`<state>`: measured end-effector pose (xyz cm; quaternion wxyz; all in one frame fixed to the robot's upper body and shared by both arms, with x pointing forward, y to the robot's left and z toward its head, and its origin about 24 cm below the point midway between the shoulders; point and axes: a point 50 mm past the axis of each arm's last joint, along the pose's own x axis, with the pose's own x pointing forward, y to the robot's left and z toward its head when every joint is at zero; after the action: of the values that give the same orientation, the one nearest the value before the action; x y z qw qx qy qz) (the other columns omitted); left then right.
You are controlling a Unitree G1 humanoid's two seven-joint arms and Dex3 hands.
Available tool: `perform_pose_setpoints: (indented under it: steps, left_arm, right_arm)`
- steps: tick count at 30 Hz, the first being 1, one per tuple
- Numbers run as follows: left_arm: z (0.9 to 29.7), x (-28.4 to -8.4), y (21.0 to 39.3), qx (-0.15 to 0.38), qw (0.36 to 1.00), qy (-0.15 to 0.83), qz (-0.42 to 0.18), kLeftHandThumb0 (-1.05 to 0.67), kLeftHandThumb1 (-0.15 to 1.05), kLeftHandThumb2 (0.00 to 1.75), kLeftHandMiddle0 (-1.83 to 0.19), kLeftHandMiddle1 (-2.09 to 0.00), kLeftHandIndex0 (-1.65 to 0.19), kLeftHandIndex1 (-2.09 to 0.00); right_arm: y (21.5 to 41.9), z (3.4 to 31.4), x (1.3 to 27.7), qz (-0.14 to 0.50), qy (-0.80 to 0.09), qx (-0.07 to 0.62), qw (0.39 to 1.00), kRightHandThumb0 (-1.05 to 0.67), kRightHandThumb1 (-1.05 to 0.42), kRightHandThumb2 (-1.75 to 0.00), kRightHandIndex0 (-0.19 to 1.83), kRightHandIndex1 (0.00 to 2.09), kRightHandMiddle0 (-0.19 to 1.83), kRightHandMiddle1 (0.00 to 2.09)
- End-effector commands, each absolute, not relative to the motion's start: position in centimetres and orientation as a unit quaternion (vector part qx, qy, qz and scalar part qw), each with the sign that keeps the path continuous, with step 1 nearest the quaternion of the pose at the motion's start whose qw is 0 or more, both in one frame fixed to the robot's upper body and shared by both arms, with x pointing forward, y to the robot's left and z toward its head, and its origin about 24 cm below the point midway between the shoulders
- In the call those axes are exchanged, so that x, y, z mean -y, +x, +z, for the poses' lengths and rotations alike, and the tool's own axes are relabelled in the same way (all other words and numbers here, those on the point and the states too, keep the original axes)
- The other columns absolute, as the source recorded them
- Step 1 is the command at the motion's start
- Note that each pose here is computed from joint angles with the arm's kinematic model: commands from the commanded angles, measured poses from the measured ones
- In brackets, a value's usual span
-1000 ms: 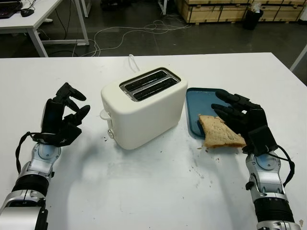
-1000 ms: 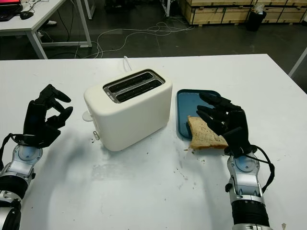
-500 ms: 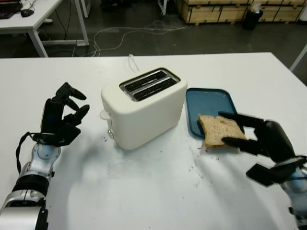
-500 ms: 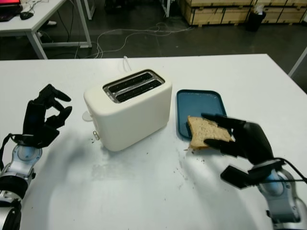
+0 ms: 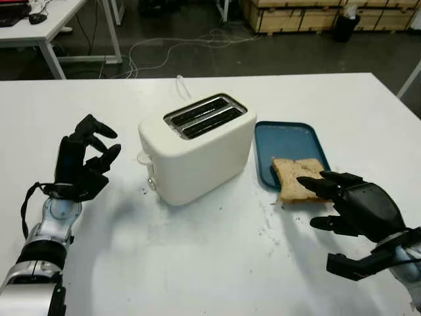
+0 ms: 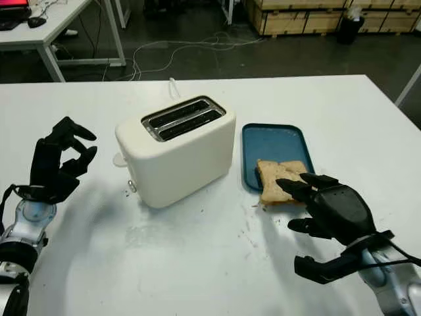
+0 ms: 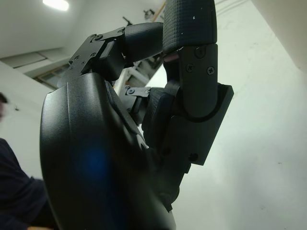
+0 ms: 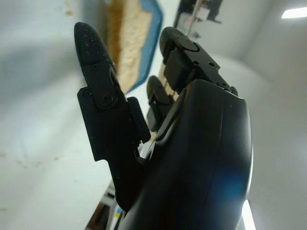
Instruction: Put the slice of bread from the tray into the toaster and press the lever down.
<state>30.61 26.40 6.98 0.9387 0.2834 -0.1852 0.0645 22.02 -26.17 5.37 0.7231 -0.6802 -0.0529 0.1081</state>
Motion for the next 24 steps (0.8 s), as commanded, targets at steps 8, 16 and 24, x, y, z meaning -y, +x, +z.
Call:
perform_pose_setpoints:
  steps: [8, 16, 24]
  left_arm:
    - [7.5, -26.4, 30.8, 0.199, 0.937, 0.28, 0.067, -1.05, 0.92, 0.46, -0.56, -1.74, -0.46, -1.51]
    - [7.4, -26.4, 30.7, 0.199, 0.936, 0.283, 0.067, -1.05, 0.92, 0.47, -0.56, -1.74, -0.46, -1.51]
    - [7.4, -26.3, 30.7, 0.2, 0.936, 0.281, 0.067, -1.05, 0.92, 0.47, -0.56, -1.73, -0.47, -1.49]
  right_arm:
    - [23.2, 2.6, 27.0, 0.056, -0.687, 0.073, 0.72, -0.42, -0.91, -0.02, 0.51, 0.04, 0.48, 0.02]
    - [23.6, 1.5, 26.7, 0.035, -0.682, 0.112, 0.722, -0.36, -0.92, -0.04, 0.58, 0.06, 0.53, 0.03]
    - [23.8, 1.3, 26.4, 0.038, -0.689, 0.148, 0.708, -0.35, -0.92, -0.07, 0.7, 0.11, 0.64, 0.06]
